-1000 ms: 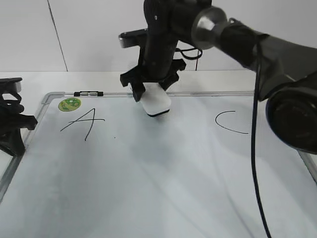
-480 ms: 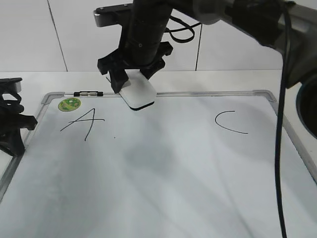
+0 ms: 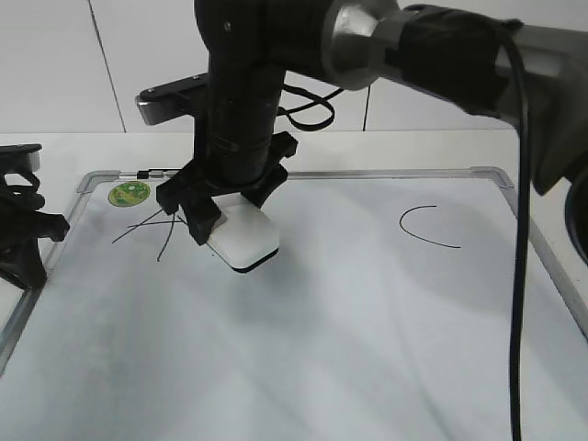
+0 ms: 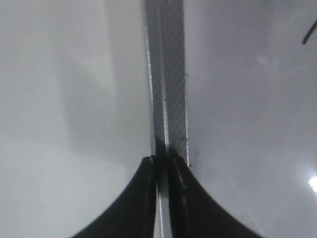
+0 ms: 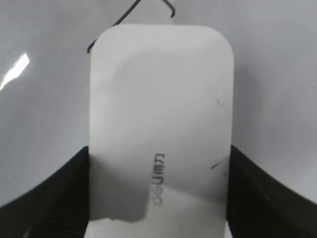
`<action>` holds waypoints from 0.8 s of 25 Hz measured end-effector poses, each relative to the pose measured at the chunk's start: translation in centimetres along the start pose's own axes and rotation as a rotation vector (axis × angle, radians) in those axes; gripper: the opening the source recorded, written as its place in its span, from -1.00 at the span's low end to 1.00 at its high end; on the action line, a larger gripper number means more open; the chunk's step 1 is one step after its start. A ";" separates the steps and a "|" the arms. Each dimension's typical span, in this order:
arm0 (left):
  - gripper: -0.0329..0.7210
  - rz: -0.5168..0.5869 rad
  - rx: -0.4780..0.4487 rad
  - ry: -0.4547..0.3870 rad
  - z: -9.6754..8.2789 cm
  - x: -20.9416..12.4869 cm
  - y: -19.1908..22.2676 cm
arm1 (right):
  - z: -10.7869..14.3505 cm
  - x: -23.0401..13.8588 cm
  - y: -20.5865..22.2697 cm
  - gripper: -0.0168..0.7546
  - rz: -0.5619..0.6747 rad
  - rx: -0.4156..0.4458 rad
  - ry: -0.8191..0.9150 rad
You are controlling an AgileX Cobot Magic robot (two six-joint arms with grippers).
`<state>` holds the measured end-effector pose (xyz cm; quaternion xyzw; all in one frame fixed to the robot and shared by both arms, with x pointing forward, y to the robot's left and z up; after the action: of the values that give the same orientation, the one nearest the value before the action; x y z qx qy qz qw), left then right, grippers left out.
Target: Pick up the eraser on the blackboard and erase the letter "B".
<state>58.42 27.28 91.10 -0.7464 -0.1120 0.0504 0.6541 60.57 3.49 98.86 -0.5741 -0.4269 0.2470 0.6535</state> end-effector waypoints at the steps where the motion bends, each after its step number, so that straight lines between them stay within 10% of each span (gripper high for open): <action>1: -0.83 0.000 0.000 0.000 0.0 0.0 0.0 | 0.2 -0.1 0.2 0.51 0.007 0.006 -0.003; 20: -0.83 0.000 0.000 0.006 0.0 0.0 0.0 | 1.5 -0.5 5.5 0.51 0.096 0.047 -0.045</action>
<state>58.42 27.28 91.10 -0.7466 -0.1100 0.0482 0.6544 59.96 5.08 93.38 -0.5727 -0.4077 0.3008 0.6444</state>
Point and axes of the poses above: a point on each arm's last joint axis where the gripper is mounted, y pointing out along that axis toward the gripper, z along the wrist's bending axis when the last joint is at zero, x = y × z, the point moved 2 cm from there along y, pointing out along that axis toward the gripper, and after that the axes turned 15 degrees about -y, right-handed, at the moved point
